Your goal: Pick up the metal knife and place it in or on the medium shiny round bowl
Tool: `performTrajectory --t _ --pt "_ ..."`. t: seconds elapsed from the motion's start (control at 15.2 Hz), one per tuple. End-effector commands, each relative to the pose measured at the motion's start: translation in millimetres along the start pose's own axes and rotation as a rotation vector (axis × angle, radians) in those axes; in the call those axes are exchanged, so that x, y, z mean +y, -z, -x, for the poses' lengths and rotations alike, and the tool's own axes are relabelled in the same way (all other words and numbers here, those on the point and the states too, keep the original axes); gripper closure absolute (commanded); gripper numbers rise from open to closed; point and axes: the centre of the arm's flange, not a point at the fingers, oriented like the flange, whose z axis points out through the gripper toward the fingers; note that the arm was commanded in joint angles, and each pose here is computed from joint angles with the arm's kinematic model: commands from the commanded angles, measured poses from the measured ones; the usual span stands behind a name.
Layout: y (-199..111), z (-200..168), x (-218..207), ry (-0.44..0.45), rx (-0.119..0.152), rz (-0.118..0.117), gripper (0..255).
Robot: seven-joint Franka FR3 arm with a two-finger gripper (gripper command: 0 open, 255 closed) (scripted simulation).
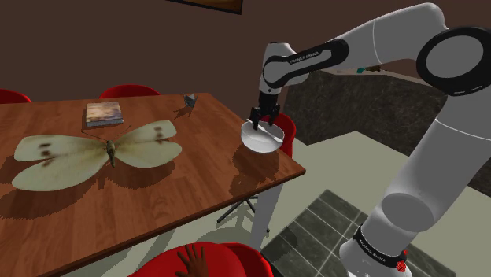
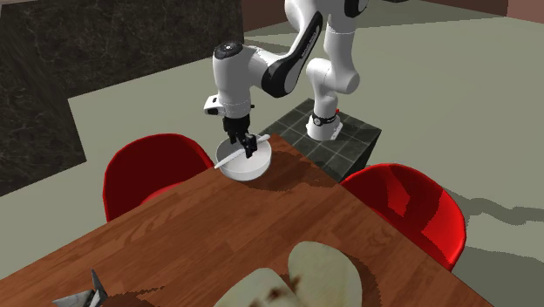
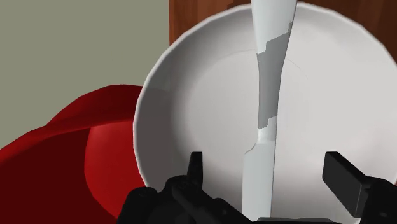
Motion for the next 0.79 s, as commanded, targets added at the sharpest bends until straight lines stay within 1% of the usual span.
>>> performTrajectory --t 0.0,0.07,0.33,0.73 --pt "-0.1 0.0 0.0 0.000 0.000 0.000 0" --pt "-0.1 -0.2 0.0 0.000 0.000 0.000 0" --pt "49.9 -0.2 0.0 0.000 0.000 0.000 0" --pt "49.9 -0.2 0.0 0.000 0.000 0.000 0"
